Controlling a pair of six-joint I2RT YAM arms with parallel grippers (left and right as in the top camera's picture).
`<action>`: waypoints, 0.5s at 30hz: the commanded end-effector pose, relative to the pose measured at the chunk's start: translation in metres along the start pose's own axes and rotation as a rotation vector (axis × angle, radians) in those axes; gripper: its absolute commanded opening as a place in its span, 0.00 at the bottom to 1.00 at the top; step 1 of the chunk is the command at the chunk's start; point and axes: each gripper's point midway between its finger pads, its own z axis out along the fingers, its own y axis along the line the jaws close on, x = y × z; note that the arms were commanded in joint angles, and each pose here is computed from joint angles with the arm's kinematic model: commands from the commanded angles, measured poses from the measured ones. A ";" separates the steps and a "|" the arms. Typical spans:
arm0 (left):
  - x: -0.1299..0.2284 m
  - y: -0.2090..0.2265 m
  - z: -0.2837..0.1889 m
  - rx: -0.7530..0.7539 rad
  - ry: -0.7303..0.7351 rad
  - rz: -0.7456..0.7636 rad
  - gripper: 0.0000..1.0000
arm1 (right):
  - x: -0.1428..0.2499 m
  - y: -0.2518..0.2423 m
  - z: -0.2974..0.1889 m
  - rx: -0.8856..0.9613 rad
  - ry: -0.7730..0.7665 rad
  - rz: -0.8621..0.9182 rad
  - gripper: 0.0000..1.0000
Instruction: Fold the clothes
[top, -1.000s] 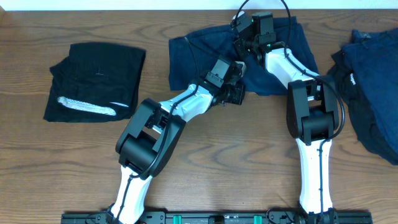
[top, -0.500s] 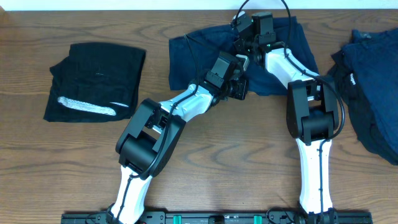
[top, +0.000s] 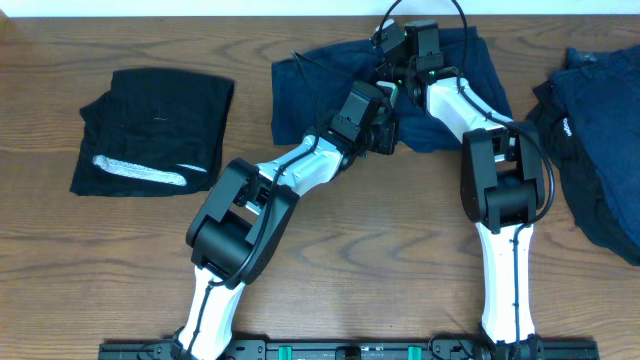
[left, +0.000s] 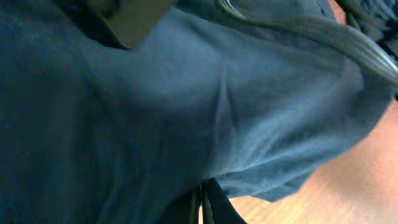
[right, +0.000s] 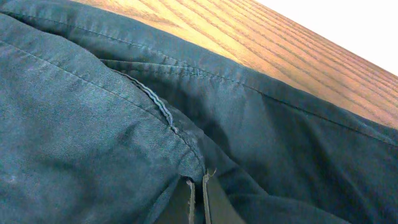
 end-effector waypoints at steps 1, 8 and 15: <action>0.008 0.020 0.013 -0.074 -0.011 -0.012 0.06 | 0.008 0.006 0.009 0.001 0.023 0.009 0.01; 0.037 0.028 0.034 -0.085 0.042 -0.017 0.06 | 0.009 0.007 0.009 0.000 0.029 0.010 0.01; 0.043 0.030 0.036 -0.092 0.059 -0.048 0.06 | -0.002 0.002 0.006 0.014 -0.012 0.004 0.01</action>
